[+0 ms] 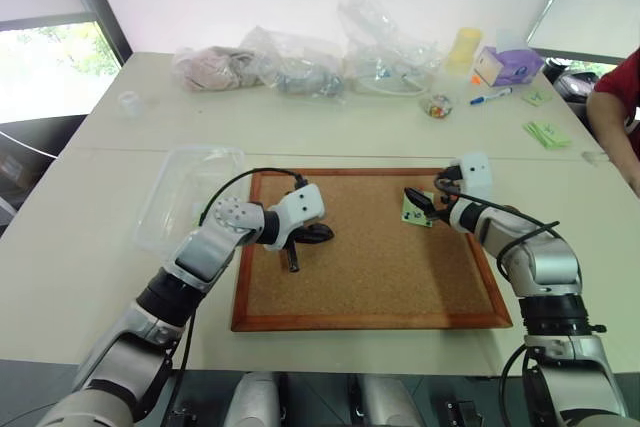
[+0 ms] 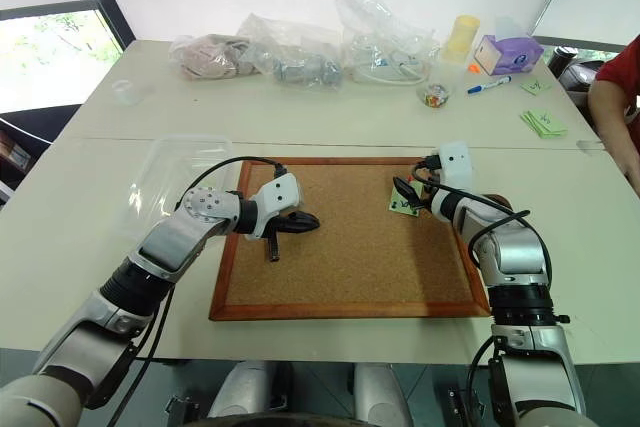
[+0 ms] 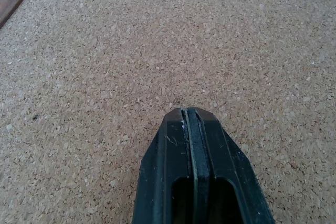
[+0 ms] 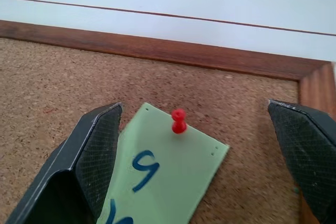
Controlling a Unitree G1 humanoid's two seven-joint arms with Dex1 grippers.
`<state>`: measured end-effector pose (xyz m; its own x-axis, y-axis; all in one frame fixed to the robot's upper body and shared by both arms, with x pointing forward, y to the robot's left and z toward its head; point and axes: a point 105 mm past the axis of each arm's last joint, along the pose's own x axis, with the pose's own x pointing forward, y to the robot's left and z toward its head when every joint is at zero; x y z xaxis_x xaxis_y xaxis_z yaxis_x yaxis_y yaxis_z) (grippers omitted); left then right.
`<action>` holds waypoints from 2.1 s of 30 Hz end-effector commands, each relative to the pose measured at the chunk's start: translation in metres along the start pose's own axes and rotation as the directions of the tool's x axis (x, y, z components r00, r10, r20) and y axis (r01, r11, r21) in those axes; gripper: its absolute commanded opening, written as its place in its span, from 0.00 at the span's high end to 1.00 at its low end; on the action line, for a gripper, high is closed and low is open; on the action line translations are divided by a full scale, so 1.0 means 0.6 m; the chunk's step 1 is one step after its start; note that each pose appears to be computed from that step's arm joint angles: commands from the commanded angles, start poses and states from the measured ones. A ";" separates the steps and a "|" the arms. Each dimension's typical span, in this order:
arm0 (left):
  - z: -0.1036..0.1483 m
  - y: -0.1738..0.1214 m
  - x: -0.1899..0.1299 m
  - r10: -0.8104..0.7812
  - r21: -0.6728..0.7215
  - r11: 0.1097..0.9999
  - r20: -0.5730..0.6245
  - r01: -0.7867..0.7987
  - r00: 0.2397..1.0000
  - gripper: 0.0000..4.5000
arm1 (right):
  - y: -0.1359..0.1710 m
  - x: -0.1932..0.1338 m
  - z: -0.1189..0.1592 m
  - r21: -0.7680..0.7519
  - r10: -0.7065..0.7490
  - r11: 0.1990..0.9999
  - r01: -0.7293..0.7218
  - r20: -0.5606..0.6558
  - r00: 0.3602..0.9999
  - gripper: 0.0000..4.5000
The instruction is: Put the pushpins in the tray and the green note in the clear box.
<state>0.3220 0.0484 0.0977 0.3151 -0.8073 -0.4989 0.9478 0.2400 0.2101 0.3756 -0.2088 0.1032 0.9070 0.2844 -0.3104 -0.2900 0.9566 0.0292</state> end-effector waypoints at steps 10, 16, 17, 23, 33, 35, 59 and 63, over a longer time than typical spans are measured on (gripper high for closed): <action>-0.029 0.003 0.003 0.020 -0.013 1.000 -0.072 -0.021 0.997 1.00 | 0.004 0.000 0.020 -0.025 0.015 1.000 -0.014 0.057 0.998 0.99; -0.041 -0.002 0.003 0.010 -0.027 1.000 -0.099 -0.013 0.995 1.00 | 0.002 -0.004 0.022 -0.035 0.002 0.999 0.001 0.089 0.996 0.99; -0.044 -0.002 0.004 0.011 -0.033 0.999 -0.103 -0.015 0.995 1.00 | 0.001 -0.004 0.024 -0.041 -0.004 0.999 0.008 0.101 0.995 0.99; -0.070 -0.016 0.007 -0.010 -0.102 0.995 -0.139 -0.004 0.990 1.00 | -0.006 -0.011 0.047 -0.022 -0.034 0.999 0.040 0.221 0.975 0.99; -0.092 -0.026 0.004 -0.030 -0.140 0.990 -0.177 0.004 0.984 1.00 | -0.021 -0.021 0.059 0.016 -0.067 0.998 0.066 0.269 0.961 0.99; -0.091 -0.026 0.004 -0.027 -0.138 0.990 -0.178 0.002 0.984 1.00 | -0.022 -0.021 0.059 0.013 -0.068 0.998 0.067 0.268 0.961 0.99; -0.062 -0.006 0.007 0.010 -0.027 1.000 -0.137 -0.014 0.991 1.00 | -0.105 -0.158 -0.045 0.090 -0.423 0.905 0.415 0.104 0.900 0.99; -0.062 -0.006 0.008 0.010 -0.024 1.000 -0.134 -0.014 0.991 1.00 | -0.107 -0.157 -0.046 0.091 -0.428 0.903 0.420 0.105 0.898 0.85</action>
<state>0.3228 0.0523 0.0894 0.3323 -0.7871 -0.5197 0.9414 0.2428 0.2341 0.2994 -0.2935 0.0912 0.9614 -0.1290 -0.2431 0.1301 0.9914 -0.0116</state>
